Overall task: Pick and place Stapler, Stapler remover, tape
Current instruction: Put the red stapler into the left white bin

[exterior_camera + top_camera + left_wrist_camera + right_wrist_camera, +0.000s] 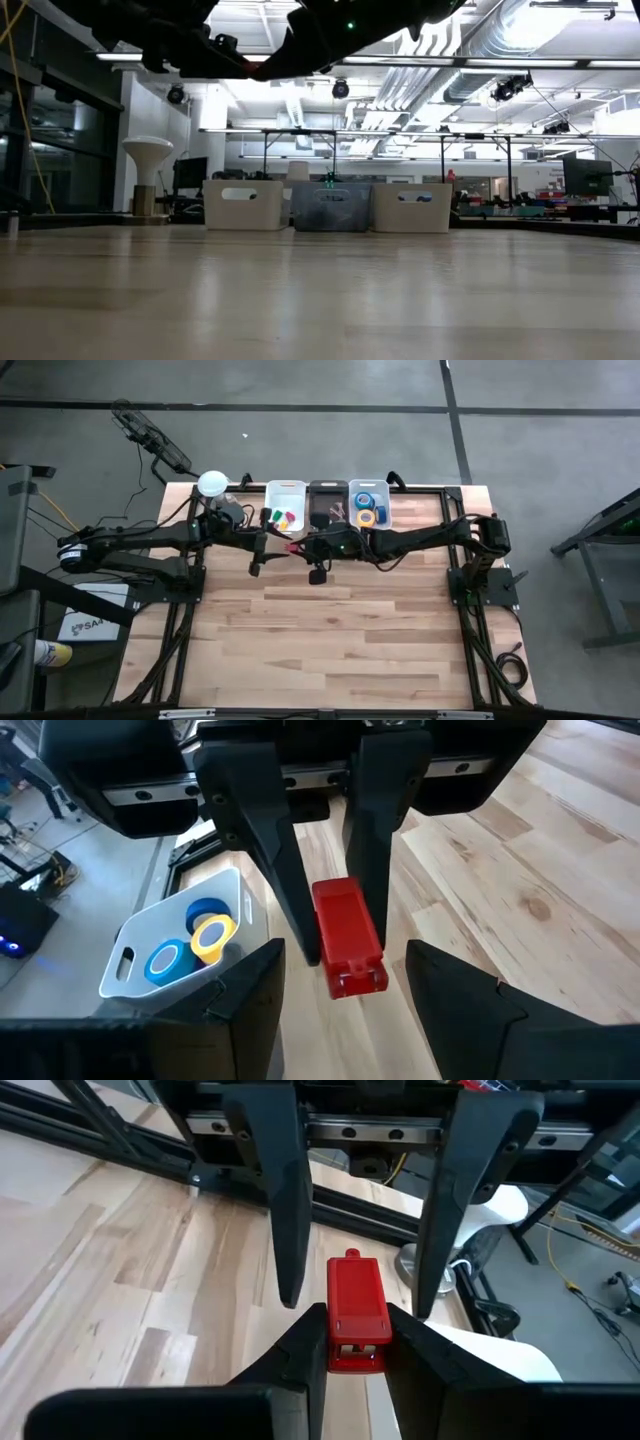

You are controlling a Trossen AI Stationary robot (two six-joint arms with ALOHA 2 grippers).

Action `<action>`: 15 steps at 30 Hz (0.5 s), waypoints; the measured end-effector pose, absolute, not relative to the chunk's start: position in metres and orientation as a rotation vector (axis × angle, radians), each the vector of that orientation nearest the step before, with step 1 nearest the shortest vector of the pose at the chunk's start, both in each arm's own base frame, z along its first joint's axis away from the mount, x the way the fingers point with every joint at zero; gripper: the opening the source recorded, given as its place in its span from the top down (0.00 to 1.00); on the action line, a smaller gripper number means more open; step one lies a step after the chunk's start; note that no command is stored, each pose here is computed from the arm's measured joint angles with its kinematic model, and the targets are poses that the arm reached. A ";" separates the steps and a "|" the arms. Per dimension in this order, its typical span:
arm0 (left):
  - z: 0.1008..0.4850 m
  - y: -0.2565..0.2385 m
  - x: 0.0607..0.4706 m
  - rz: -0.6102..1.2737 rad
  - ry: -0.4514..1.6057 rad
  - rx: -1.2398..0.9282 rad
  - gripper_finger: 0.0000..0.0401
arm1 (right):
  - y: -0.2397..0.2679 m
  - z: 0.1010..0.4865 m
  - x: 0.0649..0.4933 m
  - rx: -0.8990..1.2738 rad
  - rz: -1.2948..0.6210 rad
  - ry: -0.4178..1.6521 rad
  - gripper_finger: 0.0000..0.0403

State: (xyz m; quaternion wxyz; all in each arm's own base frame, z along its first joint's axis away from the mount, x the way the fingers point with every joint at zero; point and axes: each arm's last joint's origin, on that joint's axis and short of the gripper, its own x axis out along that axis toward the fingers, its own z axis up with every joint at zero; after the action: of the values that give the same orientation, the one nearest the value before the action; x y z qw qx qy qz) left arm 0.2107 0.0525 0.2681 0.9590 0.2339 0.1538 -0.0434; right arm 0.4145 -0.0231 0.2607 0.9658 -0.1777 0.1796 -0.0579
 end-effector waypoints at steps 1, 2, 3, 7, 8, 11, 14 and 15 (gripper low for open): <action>0.268 0.052 0.211 -0.088 0.312 0.474 0.49 | -0.023 0.261 0.415 -0.360 -0.119 0.364 0.82; 0.268 0.052 0.211 -0.088 0.312 0.474 0.49 | -0.023 0.261 0.415 -0.360 -0.119 0.364 0.82; 0.268 0.052 0.211 -0.088 0.312 0.474 0.49 | -0.023 0.261 0.414 -0.360 -0.120 0.364 0.82; 0.268 0.053 0.211 -0.086 0.312 0.474 0.49 | -0.023 0.260 0.414 -0.361 -0.122 0.373 0.82; 0.268 0.053 0.211 -0.086 0.312 0.475 0.49 | -0.023 0.260 0.414 -0.361 -0.125 0.376 0.82; 0.268 0.053 0.211 -0.086 0.311 0.474 0.49 | -0.023 0.260 0.414 -0.362 -0.126 0.375 0.82; 0.268 0.053 0.211 -0.085 0.311 0.471 0.53 | -0.023 0.260 0.414 -0.362 -0.126 0.376 0.82; 0.268 0.053 0.211 -0.085 0.311 0.470 0.55 | -0.023 0.260 0.414 -0.362 -0.126 0.376 0.82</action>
State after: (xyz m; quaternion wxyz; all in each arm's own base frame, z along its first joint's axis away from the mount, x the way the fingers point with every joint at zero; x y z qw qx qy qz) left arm 0.2108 0.0526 0.2683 0.9596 0.2320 0.1536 -0.0418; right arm 0.4141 -0.0234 0.2596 0.9642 -0.1788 0.1857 -0.0621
